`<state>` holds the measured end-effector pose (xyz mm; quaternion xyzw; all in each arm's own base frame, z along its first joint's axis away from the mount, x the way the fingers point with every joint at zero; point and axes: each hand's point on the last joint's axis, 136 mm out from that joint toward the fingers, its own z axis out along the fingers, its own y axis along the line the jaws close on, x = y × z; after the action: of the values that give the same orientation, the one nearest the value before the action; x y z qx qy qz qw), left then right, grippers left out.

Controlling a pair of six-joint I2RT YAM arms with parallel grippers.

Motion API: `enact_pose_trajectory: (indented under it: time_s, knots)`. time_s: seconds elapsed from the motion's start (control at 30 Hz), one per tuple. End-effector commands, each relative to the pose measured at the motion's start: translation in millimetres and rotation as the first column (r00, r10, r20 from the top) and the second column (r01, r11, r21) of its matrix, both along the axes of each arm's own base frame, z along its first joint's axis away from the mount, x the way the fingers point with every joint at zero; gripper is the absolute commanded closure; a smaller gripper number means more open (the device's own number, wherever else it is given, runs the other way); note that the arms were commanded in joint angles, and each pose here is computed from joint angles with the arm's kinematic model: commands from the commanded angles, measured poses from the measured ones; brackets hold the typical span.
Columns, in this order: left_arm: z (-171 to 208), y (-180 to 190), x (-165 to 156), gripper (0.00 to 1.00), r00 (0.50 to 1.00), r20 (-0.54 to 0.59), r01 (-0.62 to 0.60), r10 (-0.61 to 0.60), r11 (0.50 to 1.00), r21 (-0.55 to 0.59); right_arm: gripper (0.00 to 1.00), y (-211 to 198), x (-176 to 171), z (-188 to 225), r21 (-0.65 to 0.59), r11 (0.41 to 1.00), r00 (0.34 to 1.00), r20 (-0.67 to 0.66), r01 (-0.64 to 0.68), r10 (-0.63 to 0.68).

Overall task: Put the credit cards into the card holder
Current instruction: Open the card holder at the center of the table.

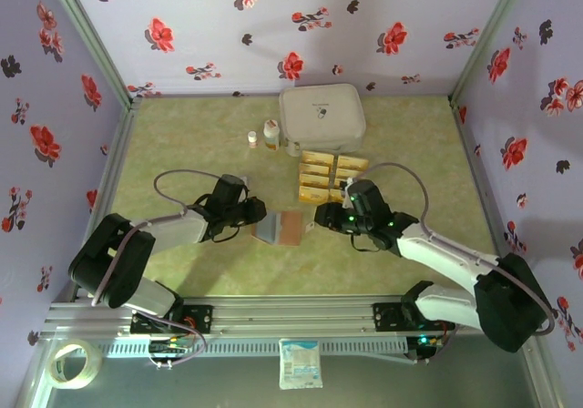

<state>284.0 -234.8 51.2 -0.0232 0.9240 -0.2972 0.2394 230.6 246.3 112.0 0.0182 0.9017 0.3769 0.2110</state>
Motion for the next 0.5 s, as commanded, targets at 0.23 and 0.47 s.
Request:
enact_pose_trajectory:
  time_s: [0.23,0.47]
  knots:
    - [4.1,-6.4,0.7,0.84,1.000,0.008,-0.001,0.001,1.000,-0.023,0.72,71.3,5.8,-21.4,-0.006,0.994,0.993,-0.025,-0.112,0.111]
    - [6.0,-5.3,0.6,0.84,1.000,0.016,0.000,0.000,1.000,-0.019,0.84,74.7,6.4,-62.0,-0.045,0.992,0.990,-0.084,-0.120,0.116]
